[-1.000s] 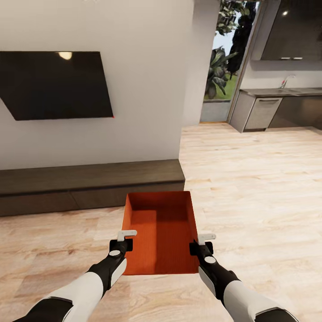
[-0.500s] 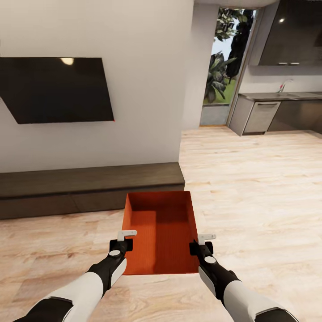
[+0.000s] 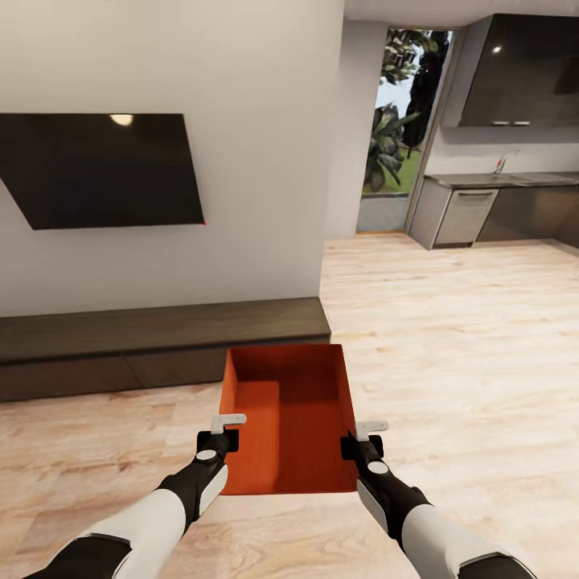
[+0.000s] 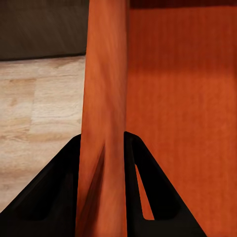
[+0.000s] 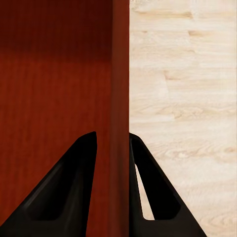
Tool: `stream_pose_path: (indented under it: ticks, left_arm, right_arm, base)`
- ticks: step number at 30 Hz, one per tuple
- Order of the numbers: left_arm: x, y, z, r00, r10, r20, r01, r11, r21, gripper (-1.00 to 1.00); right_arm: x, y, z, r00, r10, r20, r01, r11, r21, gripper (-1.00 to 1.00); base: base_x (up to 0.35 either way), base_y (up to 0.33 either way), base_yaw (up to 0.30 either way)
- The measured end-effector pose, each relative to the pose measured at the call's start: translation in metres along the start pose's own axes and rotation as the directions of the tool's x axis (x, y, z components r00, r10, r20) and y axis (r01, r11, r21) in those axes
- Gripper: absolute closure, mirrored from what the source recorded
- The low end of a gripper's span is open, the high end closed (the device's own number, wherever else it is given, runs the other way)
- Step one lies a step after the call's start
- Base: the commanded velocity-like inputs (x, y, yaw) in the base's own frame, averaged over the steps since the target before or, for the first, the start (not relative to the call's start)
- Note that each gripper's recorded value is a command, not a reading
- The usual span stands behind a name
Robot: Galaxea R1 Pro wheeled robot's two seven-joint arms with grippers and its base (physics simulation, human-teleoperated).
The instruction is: Move the two storage containers from the living room to the garage. In the garage, place one container on the floor and stack the other container on top of it (either order is fine).
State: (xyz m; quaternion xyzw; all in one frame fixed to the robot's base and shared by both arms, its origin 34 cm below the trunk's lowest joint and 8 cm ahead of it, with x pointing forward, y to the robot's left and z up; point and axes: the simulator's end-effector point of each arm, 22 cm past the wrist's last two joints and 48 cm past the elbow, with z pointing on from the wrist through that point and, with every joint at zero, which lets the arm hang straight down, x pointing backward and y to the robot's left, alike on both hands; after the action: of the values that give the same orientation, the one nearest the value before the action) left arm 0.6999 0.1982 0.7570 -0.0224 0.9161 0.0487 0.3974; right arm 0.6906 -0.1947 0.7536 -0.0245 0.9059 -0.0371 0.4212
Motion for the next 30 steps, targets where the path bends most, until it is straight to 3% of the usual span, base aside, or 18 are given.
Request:
stream_pose_path:
  ticks: [30]
  left_arm:
    - [-0.023, 0.001, -0.014, 0.999, -0.005, 0.036, 0.005, 1.000, 0.001, 1.00]
  right_arm:
    - [-0.024, -0.003, -0.013, 0.999, 0.001, 0.036, -0.001, 1.000, 0.003, 1.00]
  base:
    - [0.000, 0.000, -0.044]
